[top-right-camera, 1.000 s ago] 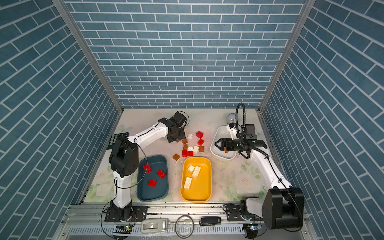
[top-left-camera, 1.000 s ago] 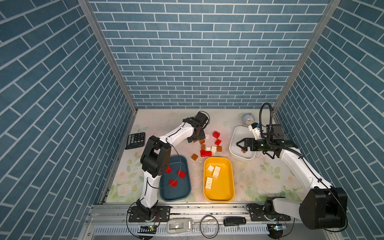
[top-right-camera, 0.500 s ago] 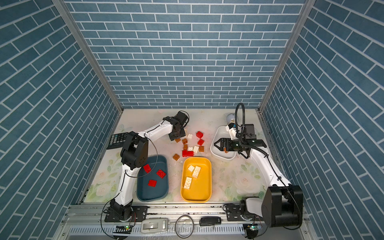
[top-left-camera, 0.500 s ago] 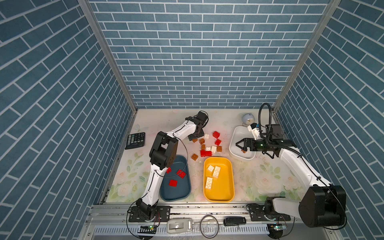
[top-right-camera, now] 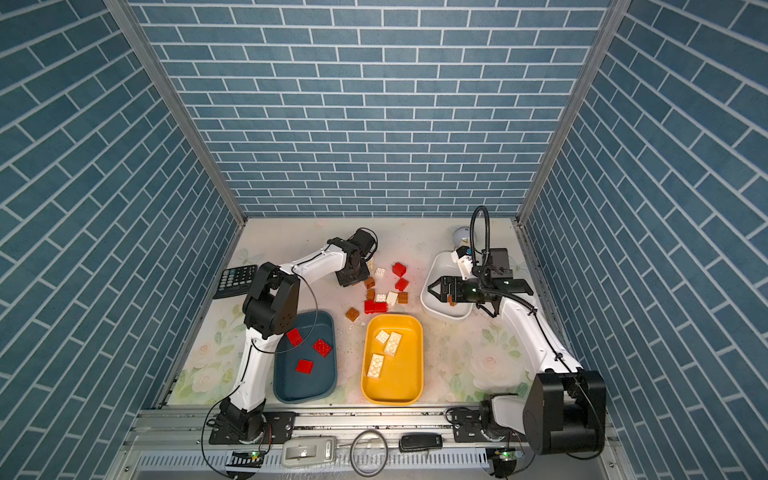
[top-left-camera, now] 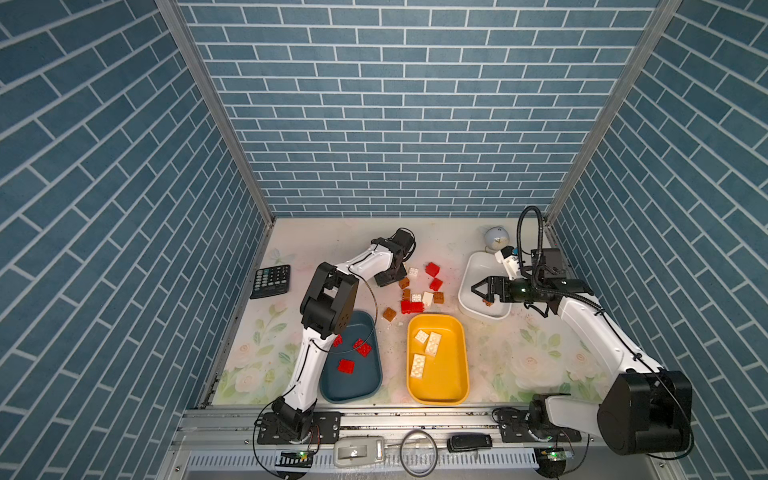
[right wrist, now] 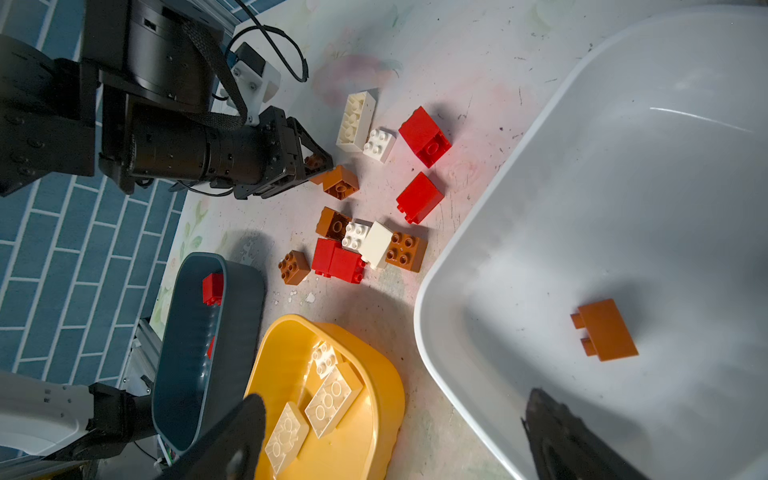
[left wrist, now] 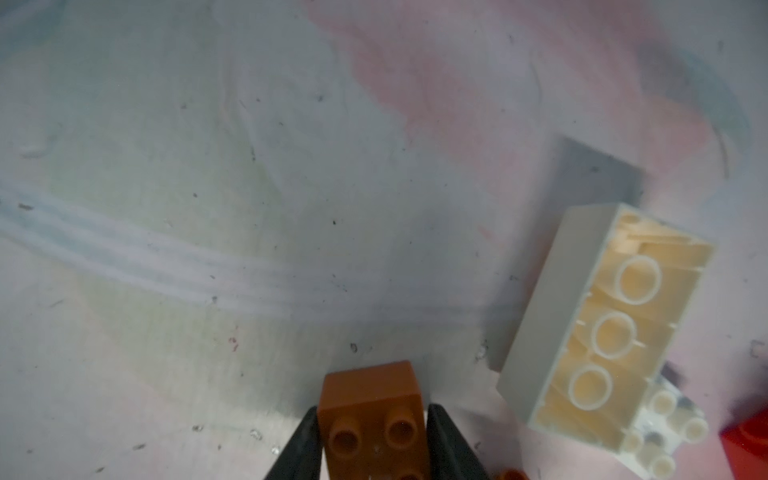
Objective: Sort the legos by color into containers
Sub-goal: 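Lower the left gripper and grasp the brown 2x2 brick, then carry the brown brick over the white tray and open the left gripper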
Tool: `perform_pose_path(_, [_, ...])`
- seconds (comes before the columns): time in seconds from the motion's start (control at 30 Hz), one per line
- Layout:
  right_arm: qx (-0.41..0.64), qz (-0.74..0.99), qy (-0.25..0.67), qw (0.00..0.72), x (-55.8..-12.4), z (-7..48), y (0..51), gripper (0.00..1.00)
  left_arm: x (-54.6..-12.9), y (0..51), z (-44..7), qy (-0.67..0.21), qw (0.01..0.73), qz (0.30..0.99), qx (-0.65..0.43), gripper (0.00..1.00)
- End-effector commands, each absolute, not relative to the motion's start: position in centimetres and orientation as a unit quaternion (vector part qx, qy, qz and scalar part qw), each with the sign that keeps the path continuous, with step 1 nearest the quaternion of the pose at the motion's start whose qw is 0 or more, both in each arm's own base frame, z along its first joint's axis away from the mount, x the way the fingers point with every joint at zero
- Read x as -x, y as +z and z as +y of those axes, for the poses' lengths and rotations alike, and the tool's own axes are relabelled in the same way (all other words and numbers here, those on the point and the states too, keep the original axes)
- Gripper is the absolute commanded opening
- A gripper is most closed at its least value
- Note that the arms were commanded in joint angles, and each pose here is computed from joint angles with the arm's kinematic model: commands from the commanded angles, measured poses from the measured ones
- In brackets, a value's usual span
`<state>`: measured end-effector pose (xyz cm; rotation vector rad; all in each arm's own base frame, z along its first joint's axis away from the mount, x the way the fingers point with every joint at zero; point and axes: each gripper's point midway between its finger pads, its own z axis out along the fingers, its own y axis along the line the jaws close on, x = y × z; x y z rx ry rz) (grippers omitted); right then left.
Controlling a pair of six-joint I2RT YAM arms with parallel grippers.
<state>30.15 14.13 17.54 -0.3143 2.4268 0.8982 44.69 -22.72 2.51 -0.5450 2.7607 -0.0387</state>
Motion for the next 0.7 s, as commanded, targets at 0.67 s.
perform_pose_path(0.67, [0.119, 0.898, 0.331, 0.263, -29.7, 14.2, 17.5, 0.98, -39.0, 13.2, -25.1, -0.103, 0.168, 0.979, 0.049, 0.31])
